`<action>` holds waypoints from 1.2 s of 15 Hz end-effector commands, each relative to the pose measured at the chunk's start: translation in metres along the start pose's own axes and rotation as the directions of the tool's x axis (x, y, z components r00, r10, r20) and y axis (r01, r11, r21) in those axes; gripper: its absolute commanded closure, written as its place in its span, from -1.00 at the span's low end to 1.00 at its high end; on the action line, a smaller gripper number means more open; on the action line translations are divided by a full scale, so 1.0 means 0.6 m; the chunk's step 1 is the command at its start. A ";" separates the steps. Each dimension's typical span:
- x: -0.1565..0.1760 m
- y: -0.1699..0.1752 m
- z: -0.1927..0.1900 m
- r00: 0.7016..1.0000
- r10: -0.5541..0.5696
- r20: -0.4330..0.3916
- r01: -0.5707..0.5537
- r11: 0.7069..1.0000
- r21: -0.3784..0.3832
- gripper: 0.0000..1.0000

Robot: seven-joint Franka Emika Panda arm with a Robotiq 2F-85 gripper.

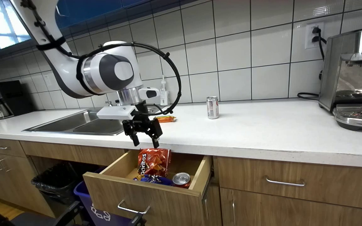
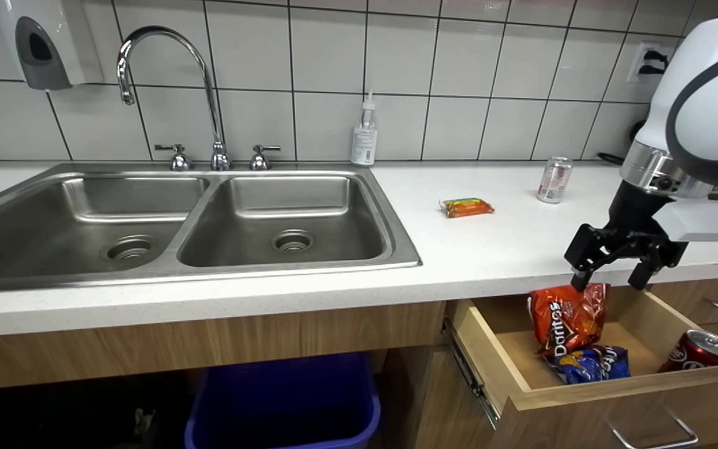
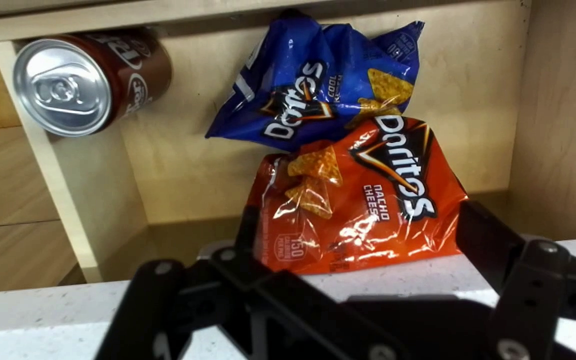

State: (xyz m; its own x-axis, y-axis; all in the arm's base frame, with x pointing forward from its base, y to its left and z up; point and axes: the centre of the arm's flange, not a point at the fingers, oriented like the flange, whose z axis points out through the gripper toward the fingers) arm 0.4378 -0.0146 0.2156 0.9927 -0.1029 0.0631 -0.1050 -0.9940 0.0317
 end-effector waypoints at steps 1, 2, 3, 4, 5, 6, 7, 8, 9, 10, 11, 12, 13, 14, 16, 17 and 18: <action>-0.014 -0.008 -0.009 1.000 0.016 -0.017 -0.016 1.000 -0.004 -1.00; -0.017 -0.009 -0.008 1.000 0.012 -0.014 -0.012 1.000 -0.005 -1.00; -0.021 -0.010 -0.008 1.000 0.008 -0.011 -0.008 1.000 -0.006 -1.00; -0.026 -0.013 -0.008 1.000 0.005 -0.006 -0.005 1.000 -0.006 -1.00; -0.031 -0.014 -0.008 1.000 0.003 -0.003 -0.003 1.000 -0.004 -1.00; -0.039 -0.017 -0.008 1.000 -0.001 0.000 0.001 1.000 -0.004 -1.00; -0.045 -0.019 -0.009 1.000 -0.004 0.003 0.004 1.000 -0.004 -1.00; -0.053 -0.022 -0.010 1.000 -0.007 0.008 0.007 1.000 0.001 -1.00; -0.062 -0.025 -0.011 1.000 -0.012 0.011 0.012 1.000 0.000 -1.00; -0.070 -0.029 -0.012 1.000 -0.015 0.014 0.015 1.000 0.001 -1.00; -0.080 -0.032 -0.013 1.000 -0.019 0.017 0.019 1.000 0.002 -1.00; -0.090 -0.035 -0.013 1.000 -0.020 0.021 0.020 1.000 0.004 -1.00; -0.098 -0.038 -0.014 0.999 -0.023 0.025 0.023 1.000 0.007 -1.00; -0.109 -0.040 -0.013 0.999 -0.026 0.029 0.026 1.000 0.006 -1.00; -0.127 -0.043 -0.013 0.999 -0.027 0.036 0.027 1.000 0.007 -1.00; -0.136 -0.045 -0.013 0.999 -0.028 0.039 0.028 1.000 0.008 -1.00; -0.139 -0.046 -0.015 0.999 -0.032 0.039 0.031 0.999 0.008 -1.00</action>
State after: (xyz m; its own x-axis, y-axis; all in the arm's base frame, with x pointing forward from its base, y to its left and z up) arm 0.3820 0.0132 0.2070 0.9982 -0.0605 0.0059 -0.0606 -0.9978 0.0262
